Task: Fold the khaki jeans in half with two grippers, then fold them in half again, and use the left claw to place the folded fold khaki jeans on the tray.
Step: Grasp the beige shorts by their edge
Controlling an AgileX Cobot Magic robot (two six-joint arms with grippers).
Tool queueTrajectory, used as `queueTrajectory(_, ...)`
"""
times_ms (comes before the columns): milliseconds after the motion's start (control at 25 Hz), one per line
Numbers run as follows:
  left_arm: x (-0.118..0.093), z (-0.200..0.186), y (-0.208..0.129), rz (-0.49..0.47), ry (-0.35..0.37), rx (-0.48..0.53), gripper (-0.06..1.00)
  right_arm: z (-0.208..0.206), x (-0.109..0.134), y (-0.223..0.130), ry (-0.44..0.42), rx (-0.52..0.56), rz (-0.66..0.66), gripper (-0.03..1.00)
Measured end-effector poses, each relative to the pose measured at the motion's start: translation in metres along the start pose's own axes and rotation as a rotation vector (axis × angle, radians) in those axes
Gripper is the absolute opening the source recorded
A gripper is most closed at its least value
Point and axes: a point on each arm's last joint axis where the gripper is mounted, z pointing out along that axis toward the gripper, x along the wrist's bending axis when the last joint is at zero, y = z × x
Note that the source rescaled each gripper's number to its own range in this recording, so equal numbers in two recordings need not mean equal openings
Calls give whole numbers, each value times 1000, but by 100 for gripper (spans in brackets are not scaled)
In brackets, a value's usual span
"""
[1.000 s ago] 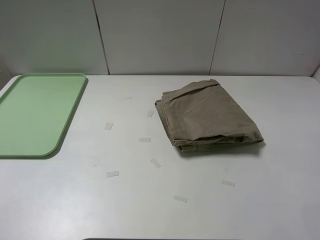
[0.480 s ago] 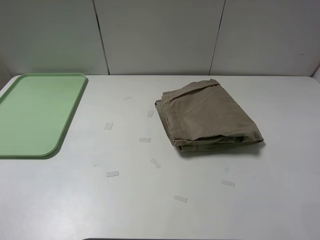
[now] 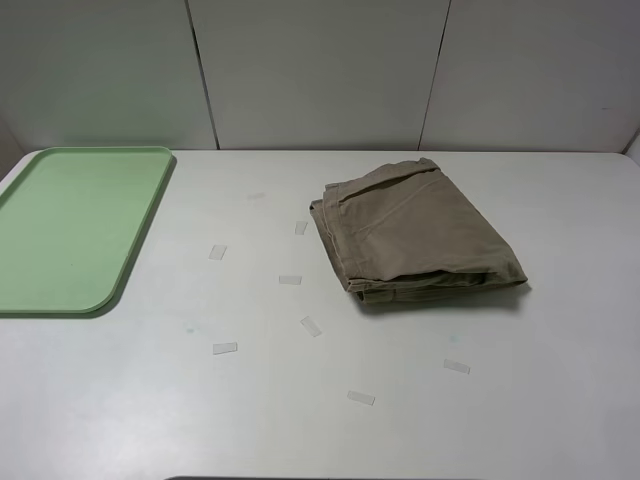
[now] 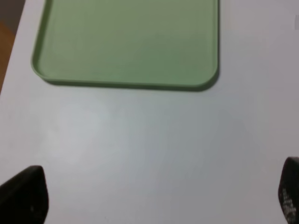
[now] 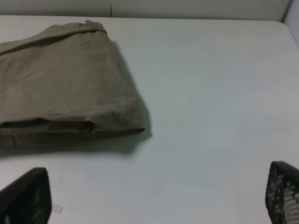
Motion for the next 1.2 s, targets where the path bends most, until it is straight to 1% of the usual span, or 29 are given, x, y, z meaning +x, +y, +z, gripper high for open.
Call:
queueTrajectory(120, -3, 15, 23, 1, -23, 45, 98, 0, 0, 0, 0, 0, 0, 100)
queueTrajectory(360, -21, 55, 67, -28, -144, 80, 98, 0, 0, 0, 0, 0, 0, 100)
queueTrajectory(520, -35, 90, 88, -27, -193, 137, 98, 0, 0, 0, -1, 0, 0, 100)
queueTrajectory(640, -51, 114, 98, 12, -227, 175, 98, 0, 0, 0, -1, 0, 0, 100)
queueTrajectory(880, -93, 148, 113, 107, -298, 195, 98, 0, 0, 0, -1, 0, 0, 100)
queueTrajectory(1000, -113, 160, 115, 140, -328, 199, 98, 0, 0, 0, -1, 0, 0, 100)
queueTrajectory(1200, -138, 177, 113, 170, -358, 214, 98, 0, 0, 0, -1, 0, 0, 100)
